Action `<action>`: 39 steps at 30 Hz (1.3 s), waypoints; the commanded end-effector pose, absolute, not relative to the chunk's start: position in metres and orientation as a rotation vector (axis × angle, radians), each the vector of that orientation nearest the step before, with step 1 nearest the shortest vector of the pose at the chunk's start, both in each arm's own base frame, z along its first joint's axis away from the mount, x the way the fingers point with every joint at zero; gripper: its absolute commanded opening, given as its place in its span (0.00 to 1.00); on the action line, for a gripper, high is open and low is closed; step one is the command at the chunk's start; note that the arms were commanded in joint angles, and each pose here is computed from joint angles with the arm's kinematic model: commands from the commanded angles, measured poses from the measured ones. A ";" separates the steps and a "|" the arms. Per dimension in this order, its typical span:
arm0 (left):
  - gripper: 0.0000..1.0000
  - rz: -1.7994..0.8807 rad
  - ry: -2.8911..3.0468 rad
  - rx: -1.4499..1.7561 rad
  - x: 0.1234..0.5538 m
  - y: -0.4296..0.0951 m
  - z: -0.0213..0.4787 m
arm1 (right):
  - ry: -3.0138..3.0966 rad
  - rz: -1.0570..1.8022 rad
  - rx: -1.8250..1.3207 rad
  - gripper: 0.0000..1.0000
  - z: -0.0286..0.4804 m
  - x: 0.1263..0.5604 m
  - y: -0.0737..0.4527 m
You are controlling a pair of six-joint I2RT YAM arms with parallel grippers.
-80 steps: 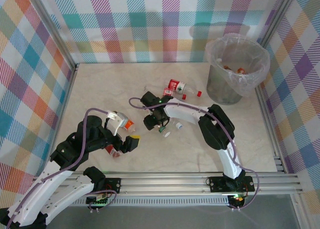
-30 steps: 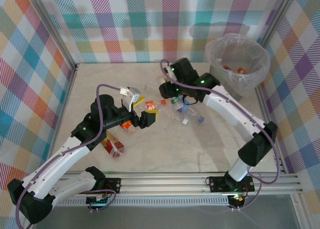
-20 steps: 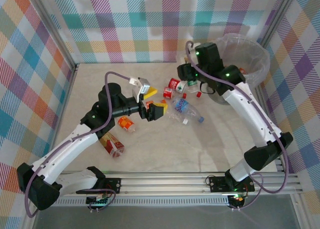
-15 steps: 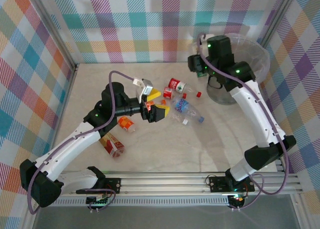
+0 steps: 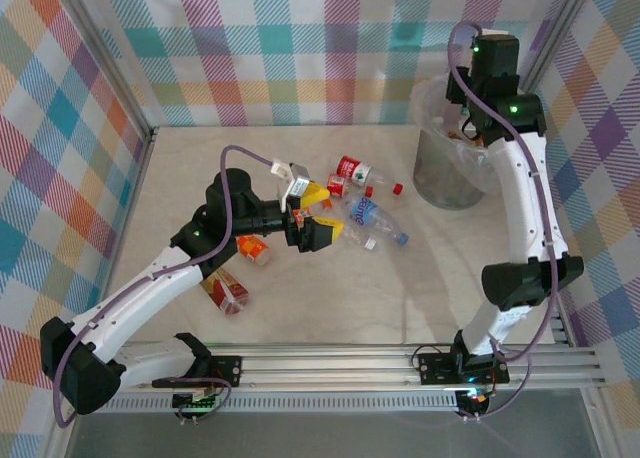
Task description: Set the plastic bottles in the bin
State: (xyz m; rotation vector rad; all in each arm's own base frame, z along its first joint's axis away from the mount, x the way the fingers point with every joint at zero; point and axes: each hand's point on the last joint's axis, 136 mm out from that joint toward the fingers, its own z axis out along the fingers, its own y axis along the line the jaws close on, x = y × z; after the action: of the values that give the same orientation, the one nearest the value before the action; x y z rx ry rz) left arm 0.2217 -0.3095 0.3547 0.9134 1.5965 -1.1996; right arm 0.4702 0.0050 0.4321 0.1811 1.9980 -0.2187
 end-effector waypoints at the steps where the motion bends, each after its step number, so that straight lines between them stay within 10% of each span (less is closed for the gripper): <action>1: 1.00 -1.184 1.544 0.930 0.213 -0.307 0.365 | 1.983 -0.284 0.251 0.58 0.434 0.477 -0.023; 24: 1.00 -1.148 1.568 0.951 0.212 -0.304 0.359 | 2.292 0.032 0.413 0.64 0.306 0.528 -0.054; 33: 1.00 -1.140 1.579 0.959 0.211 -0.304 0.356 | 2.345 0.098 0.480 1.00 0.290 0.527 -0.048; 39: 1.00 -1.135 1.581 0.964 0.211 -0.303 0.355 | 2.346 0.099 0.566 1.00 0.293 0.518 -0.051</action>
State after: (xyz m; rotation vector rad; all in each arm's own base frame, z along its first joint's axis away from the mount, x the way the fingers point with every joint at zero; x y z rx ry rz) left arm 0.2204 -0.3034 0.3486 0.9326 1.6139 -1.1393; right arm 0.5263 -0.0540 0.2823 0.5076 2.3538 0.0660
